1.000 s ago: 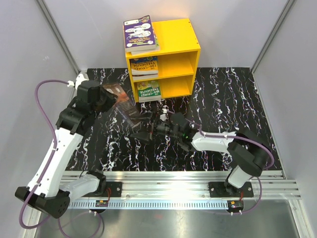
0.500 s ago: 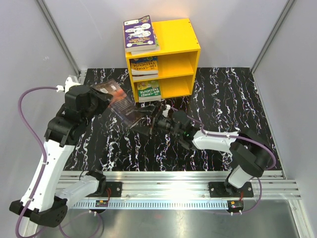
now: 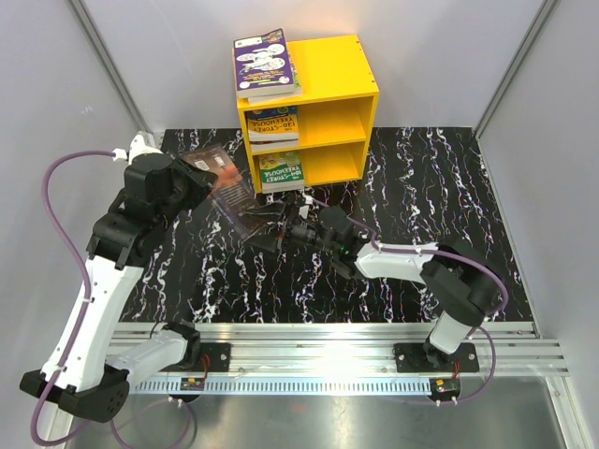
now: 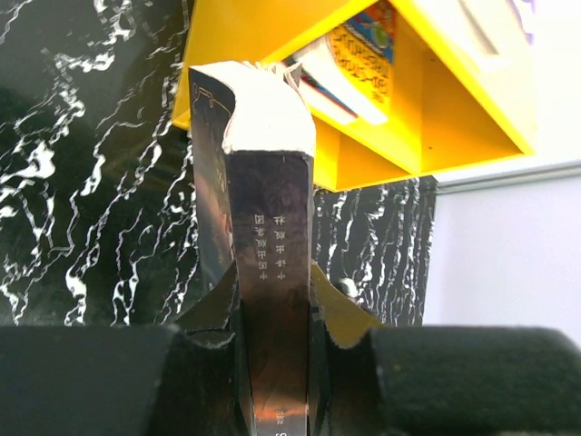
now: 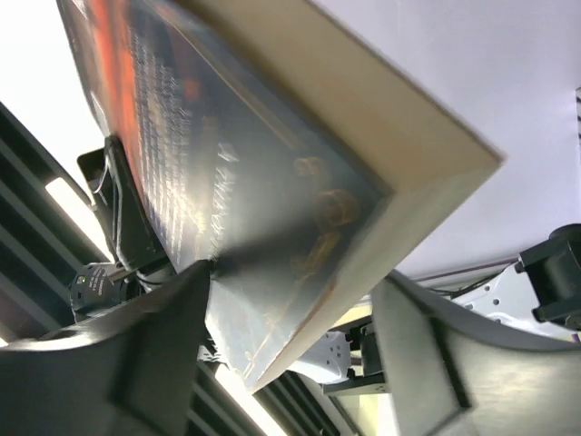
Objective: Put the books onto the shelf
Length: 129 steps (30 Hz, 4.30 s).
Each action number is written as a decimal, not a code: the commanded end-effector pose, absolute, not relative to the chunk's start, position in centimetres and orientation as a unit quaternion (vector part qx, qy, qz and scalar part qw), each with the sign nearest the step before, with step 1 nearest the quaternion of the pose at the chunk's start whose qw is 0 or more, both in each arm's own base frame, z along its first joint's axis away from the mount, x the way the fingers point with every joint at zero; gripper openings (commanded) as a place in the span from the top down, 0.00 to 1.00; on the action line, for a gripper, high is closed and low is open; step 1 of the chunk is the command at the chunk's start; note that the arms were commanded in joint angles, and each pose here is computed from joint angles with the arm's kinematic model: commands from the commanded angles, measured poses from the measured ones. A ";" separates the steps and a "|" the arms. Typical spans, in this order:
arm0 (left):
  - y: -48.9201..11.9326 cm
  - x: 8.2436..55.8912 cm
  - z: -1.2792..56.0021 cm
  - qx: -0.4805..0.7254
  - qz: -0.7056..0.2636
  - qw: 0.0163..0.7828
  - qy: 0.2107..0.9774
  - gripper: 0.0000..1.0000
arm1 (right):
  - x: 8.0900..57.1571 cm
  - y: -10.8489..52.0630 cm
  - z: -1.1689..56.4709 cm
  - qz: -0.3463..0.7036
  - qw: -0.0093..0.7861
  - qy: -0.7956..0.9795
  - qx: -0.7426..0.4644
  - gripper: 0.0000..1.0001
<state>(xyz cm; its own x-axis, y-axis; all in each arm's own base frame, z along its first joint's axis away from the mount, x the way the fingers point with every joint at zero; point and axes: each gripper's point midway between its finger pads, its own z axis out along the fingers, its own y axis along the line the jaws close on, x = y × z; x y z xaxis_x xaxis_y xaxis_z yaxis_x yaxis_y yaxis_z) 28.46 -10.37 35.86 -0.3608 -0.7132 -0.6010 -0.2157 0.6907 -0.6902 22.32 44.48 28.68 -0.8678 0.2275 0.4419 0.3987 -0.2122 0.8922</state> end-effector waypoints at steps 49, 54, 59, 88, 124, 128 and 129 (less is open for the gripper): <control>-12.1 20.1 36.5 -0.184 -0.367 0.479 0.776 0.20 | 29.6 35.7 62.2 -0.737 -0.325 -0.592 -0.023 1.00; -11.7 18.4 35.3 -0.197 -0.369 0.458 0.784 0.19 | 35.0 35.1 61.7 -0.703 -0.395 -0.589 -0.041 1.00; -11.2 16.5 34.6 -0.212 -0.371 0.441 0.789 0.20 | 40.9 34.1 61.1 -0.668 -0.472 -0.569 -0.083 1.00; -9.5 12.6 32.6 -0.245 -0.346 0.397 0.814 0.24 | 50.4 37.5 51.1 -0.478 -0.609 -0.582 -0.250 1.00; -10.5 13.8 32.7 -0.223 -0.353 0.397 0.817 0.23 | 46.8 35.4 48.9 -0.485 -0.546 -0.649 -0.213 0.00; -10.4 14.4 32.8 -0.224 -0.347 0.403 0.817 0.22 | 45.1 36.0 48.2 -0.496 -0.523 -0.668 -0.184 0.00; -10.4 14.6 32.7 -0.223 -0.345 0.404 0.817 0.22 | 44.3 36.5 48.0 -0.504 -0.514 -0.673 -0.168 0.00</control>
